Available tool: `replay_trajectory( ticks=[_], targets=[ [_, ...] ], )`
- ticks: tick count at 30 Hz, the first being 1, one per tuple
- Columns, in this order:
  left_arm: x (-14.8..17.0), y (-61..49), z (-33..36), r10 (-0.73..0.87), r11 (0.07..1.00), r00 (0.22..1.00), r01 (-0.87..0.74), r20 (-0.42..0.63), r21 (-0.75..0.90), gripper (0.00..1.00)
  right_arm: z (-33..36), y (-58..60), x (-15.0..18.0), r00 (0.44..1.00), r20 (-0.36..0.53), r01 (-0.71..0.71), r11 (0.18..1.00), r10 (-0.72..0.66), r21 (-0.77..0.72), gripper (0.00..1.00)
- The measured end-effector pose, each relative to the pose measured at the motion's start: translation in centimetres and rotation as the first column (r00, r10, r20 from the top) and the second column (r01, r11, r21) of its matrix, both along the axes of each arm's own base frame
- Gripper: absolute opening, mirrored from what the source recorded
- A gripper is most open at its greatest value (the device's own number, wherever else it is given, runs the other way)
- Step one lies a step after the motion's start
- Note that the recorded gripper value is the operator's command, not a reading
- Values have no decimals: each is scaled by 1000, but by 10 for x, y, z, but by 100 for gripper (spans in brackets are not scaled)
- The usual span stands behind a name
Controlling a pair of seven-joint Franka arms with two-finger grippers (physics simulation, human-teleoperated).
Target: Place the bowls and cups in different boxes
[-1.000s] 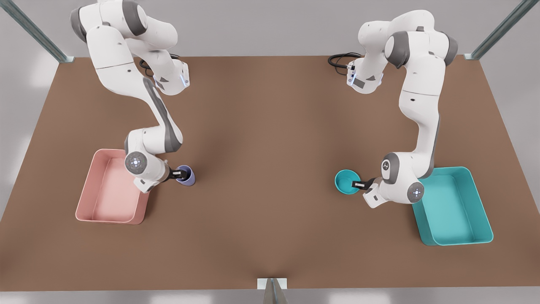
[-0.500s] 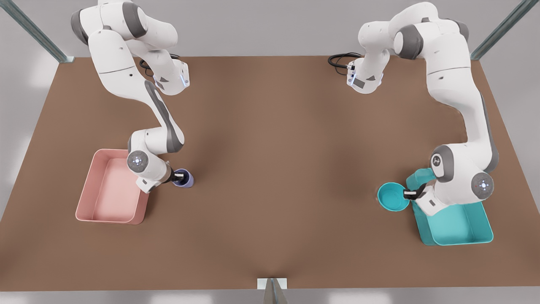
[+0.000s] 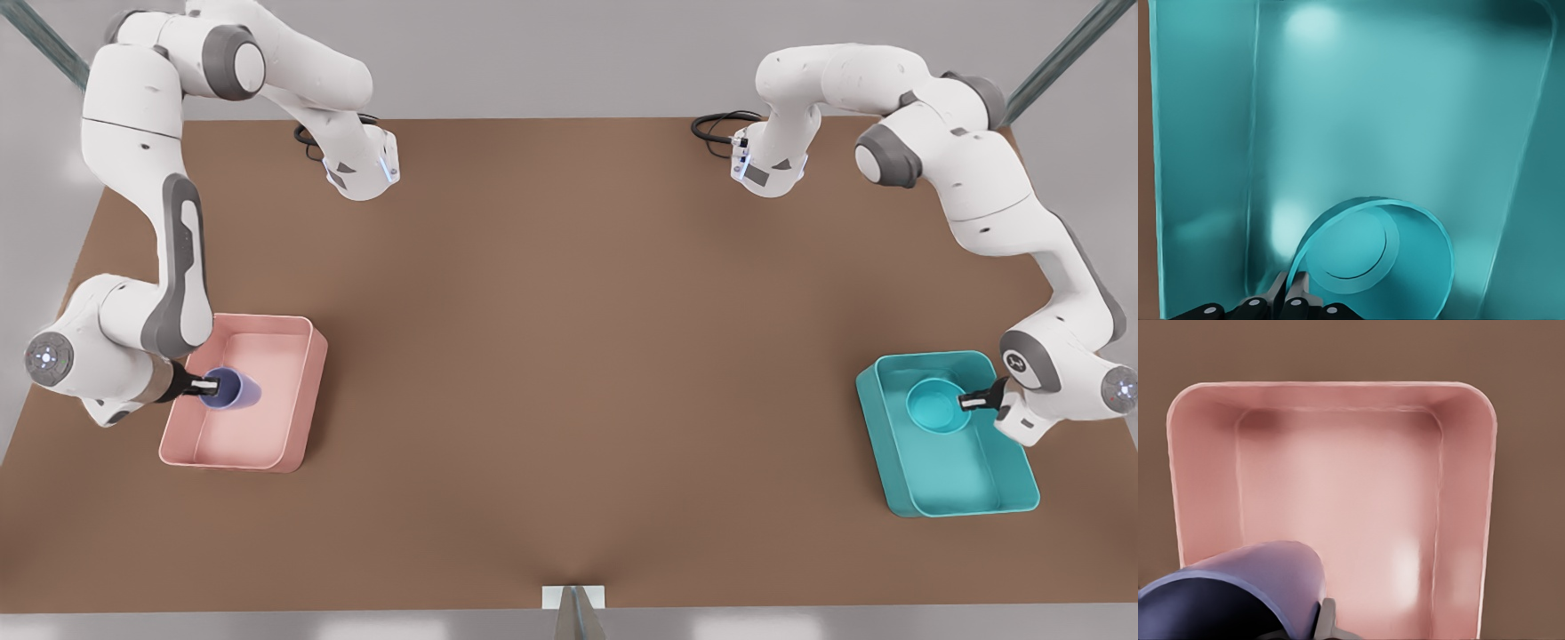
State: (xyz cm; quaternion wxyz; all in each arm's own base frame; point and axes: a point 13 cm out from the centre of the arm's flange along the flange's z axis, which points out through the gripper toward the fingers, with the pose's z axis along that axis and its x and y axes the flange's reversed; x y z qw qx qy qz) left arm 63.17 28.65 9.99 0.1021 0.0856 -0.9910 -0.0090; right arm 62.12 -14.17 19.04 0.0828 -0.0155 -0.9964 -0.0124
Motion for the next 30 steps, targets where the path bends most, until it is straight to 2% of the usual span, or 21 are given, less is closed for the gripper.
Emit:
replay_trajectory(
  ticks=[1,2,3,5,6,7,9,12,14,16,20,25,30],
  targets=[
    [3,-1,-5,-9,1000,1000,9,12,3,35,-18,3,0,1000,-11,-21,1000,21,12,21],
    [6,-1,-7,-18,1000,1000,18,25,5,54,-33,5,0,999,-16,-41,999,41,21,21],
    [10,-2,-8,-27,1000,999,27,38,6,100,-43,6,1,998,-15,-59,998,59,28,21],
    [18,-2,0,-40,999,997,39,71,7,100,-62,7,3,996,-12,-93,995,93,38,21],
    [24,-2,21,-48,999,994,47,98,6,100,-69,7,4,994,-9,-109,993,109,43,40],
    [29,-1,54,-66,998,990,65,122,18,100,-74,7,5,992,-6,-124,991,124,44,100],
    [36,-16,123,-130,991,981,125,147,44,100,-77,5,6,989,0,-151,988,151,38,100],
    [66,-162,242,-325,943,926,332,191,-6,100,-71,2,9,984,9,-180,983,180,15,100],
    [44,-272,310,-486,868,855,496,182,-8,100,-60,9,11,980,20,-199,980,198,25,100],
    [1,-337,346,-580,812,802,584,143,20,100,-36,14,12,977,34,-214,976,212,35,100],
    [-31,-360,364,-581,813,808,581,101,35,100,84,28,0,968,75,-244,969,240,39,100],
    [-53,-365,371,-544,839,837,544,50,16,100,253,144,-21,919,145,-368,930,366,-11,100],
    [-62,-362,367,-506,863,862,506,9,10,100,270,155,-61,944,54,-326,945,325,12,100]
  ],
)
